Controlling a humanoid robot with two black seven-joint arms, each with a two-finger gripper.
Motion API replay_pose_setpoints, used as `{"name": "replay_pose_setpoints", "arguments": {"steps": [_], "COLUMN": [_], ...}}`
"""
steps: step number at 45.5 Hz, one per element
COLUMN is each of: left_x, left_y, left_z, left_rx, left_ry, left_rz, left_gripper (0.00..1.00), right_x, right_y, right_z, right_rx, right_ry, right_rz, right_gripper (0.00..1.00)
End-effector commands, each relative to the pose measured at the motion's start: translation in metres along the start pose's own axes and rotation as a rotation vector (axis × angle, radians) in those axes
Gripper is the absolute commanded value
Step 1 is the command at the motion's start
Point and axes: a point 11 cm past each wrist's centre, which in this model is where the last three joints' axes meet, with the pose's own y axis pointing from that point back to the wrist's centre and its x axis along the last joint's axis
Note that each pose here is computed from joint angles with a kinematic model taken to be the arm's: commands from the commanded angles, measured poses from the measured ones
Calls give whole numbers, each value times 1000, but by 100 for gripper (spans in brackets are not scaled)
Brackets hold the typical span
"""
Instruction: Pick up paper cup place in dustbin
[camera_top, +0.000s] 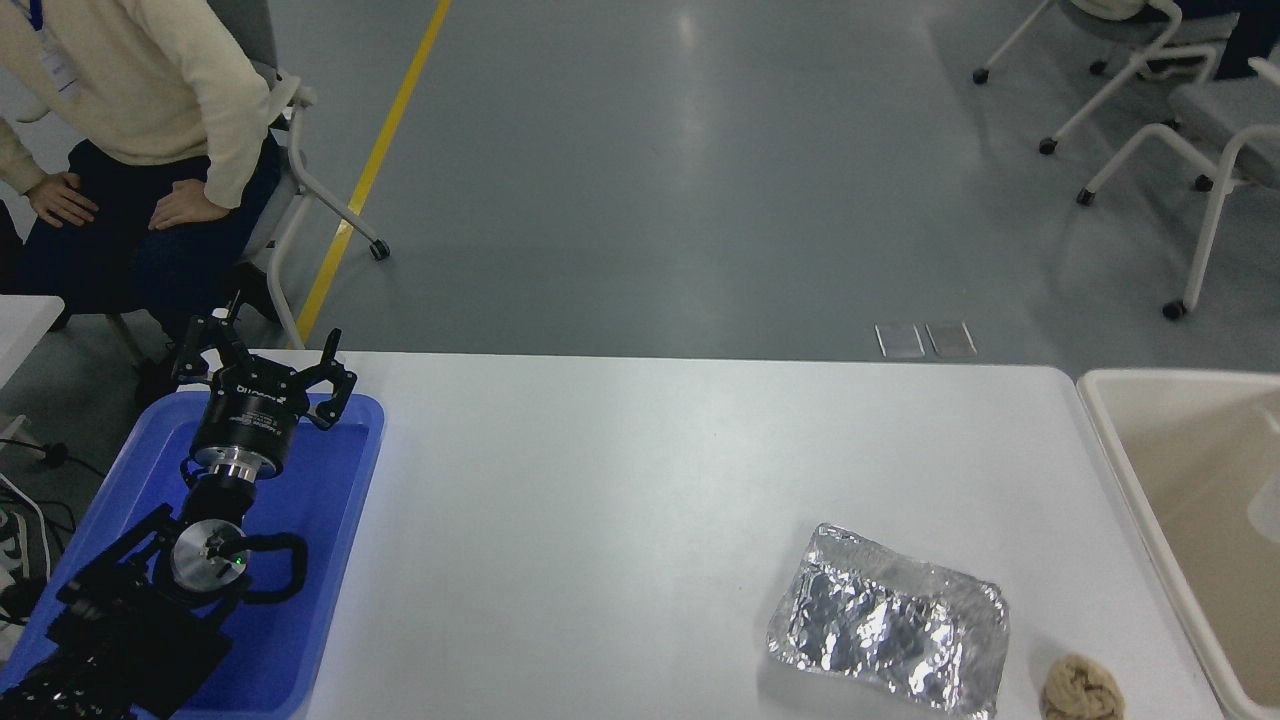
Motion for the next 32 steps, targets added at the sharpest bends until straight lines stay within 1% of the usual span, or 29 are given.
{"name": "replay_pose_setpoints", "arguments": {"steps": [1,10,23,32], "left_x": [0,0,0,0], "left_y": [0,0,0,0], "left_z": [0,0,0,0], "left_rx": [0,0,-1,0], "left_ry": [0,0,1,0], "left_rz": [0,0,0,0], "left_gripper": [100,100,100,100], "right_x": [-12,-23,-34,-38], "right_y": [-29,-47,-65,-68], "right_z": [14,14,-2,-3], "right_rx": [-67,-82,-106,-118], "right_ry": [3,-45,5,14], "right_rz": [133,176,227,231], "right_gripper": [0,0,0,0]}}
